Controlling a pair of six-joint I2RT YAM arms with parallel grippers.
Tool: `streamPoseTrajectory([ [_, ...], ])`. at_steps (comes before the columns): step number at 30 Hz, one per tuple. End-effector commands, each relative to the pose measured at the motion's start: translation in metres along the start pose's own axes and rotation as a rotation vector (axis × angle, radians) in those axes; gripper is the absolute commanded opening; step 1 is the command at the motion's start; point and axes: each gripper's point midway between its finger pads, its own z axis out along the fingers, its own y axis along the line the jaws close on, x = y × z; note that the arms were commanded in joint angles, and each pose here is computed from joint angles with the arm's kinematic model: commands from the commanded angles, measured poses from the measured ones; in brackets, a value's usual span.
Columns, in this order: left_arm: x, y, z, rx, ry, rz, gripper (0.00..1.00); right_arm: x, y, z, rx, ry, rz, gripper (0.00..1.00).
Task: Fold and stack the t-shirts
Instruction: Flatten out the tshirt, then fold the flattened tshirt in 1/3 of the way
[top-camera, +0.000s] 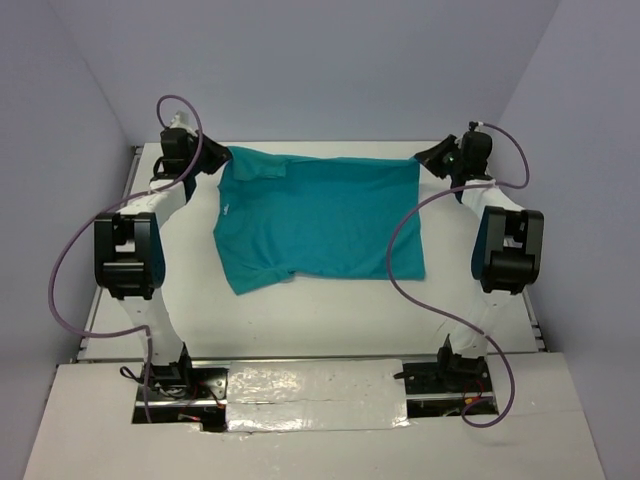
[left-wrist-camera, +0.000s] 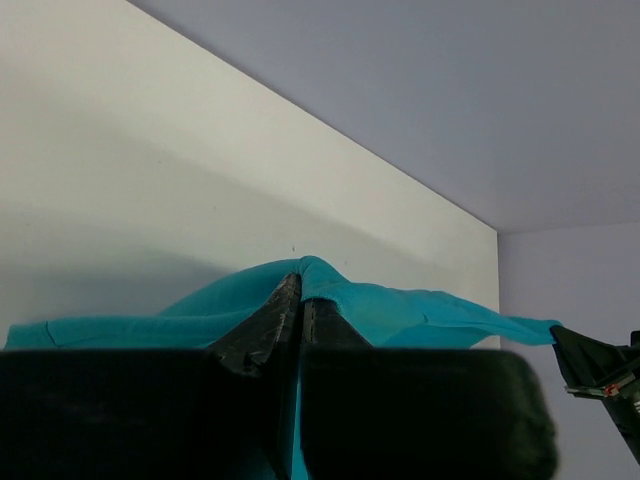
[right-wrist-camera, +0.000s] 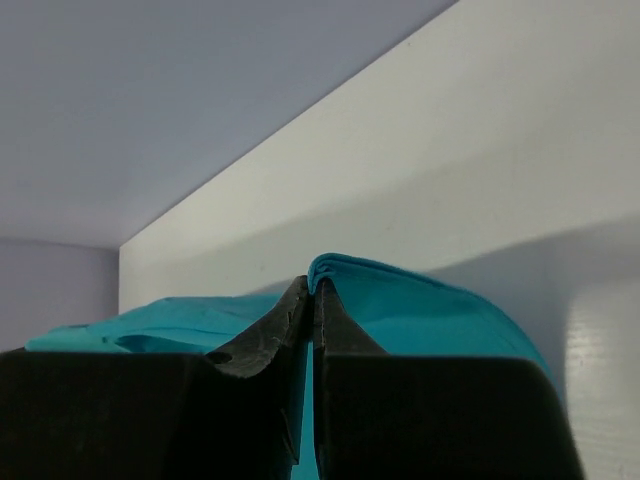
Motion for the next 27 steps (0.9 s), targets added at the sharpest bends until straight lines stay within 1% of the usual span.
streamPoseTrajectory([
  [1, -0.03, -0.023, 0.011, 0.057, -0.078, 0.063, 0.0, -0.031, 0.02, 0.018, -0.029, -0.109, -0.08, 0.0],
  [6, -0.027, -0.007, 0.032, 0.029, -0.057, 0.065, 0.0, -0.039, 0.015, 0.036, -0.017, -0.142, -0.097, 0.0],
  [16, -0.016, 0.012, 0.055, 0.019, -0.021, 0.076, 0.0, -0.027, -0.001, 0.053, -0.012, -0.113, -0.074, 0.0],
  [22, -0.009, 0.022, 0.057, 0.005, 0.015, 0.079, 0.0, -0.017, -0.004, 0.049, -0.02, -0.08, -0.067, 0.0],
  [27, -0.002, 0.039, 0.052, -0.037, 0.033, 0.093, 0.0, -0.008, -0.014, 0.047, -0.011, -0.052, -0.055, 0.0],
])
